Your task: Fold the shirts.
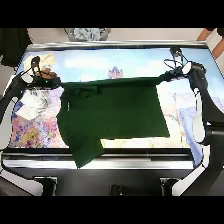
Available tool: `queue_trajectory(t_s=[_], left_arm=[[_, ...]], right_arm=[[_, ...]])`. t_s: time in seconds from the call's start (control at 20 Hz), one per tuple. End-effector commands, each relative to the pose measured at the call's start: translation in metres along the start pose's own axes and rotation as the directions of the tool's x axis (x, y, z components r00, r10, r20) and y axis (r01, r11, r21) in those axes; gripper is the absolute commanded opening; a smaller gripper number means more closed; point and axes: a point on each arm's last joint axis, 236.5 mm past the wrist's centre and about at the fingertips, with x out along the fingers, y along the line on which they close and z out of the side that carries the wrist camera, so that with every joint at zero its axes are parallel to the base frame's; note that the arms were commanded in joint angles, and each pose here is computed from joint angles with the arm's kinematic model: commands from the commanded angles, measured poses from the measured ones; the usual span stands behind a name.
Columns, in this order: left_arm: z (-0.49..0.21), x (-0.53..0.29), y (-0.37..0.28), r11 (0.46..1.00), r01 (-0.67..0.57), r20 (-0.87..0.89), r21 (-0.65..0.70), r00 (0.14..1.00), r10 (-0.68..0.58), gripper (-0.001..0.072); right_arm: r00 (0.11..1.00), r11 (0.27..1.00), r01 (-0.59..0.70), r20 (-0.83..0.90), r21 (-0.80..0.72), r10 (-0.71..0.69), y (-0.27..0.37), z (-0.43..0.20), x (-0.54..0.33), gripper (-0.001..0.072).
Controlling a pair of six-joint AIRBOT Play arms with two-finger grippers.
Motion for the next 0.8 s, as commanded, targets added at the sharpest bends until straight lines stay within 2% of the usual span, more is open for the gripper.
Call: queue_trajectory(t_s=[0.0,0.15,0.35,0.6,0.75], left_arm=[[0.005,-0.007,0.000,1.000,0.006,-0.009,-0.019,1.000,-0.006,0.0026],[-0.025,-0.051,-0.013,0.999,0.041,-0.183,0.030,0.982,-0.035,0.0026],[-0.113,-0.086,-0.023,0.996,0.086,-0.539,0.010,0.840,-0.067,0.0026],[-0.174,-0.081,-0.017,0.996,0.051,-0.677,-0.073,0.731,-0.087,0.0026],[-0.201,-0.078,-0.014,0.995,0.039,-0.723,-0.096,0.684,-0.097,0.0027]], right_arm=[[1.000,1.000,-0.012,-0.022,-0.004,0.012,0.004,0.001,-0.013,0.0049],[0.975,0.989,-0.083,-0.215,-0.124,0.055,0.015,-0.033,-0.054,0.0049],[0.860,0.966,-0.246,-0.478,-0.079,0.180,0.045,-0.099,-0.068,0.0049],[0.718,0.929,-0.369,-0.631,0.012,0.293,0.071,-0.149,-0.059,0.0049],[0.676,0.915,-0.402,-0.662,0.036,0.324,0.078,-0.161,-0.059,0.0050]])
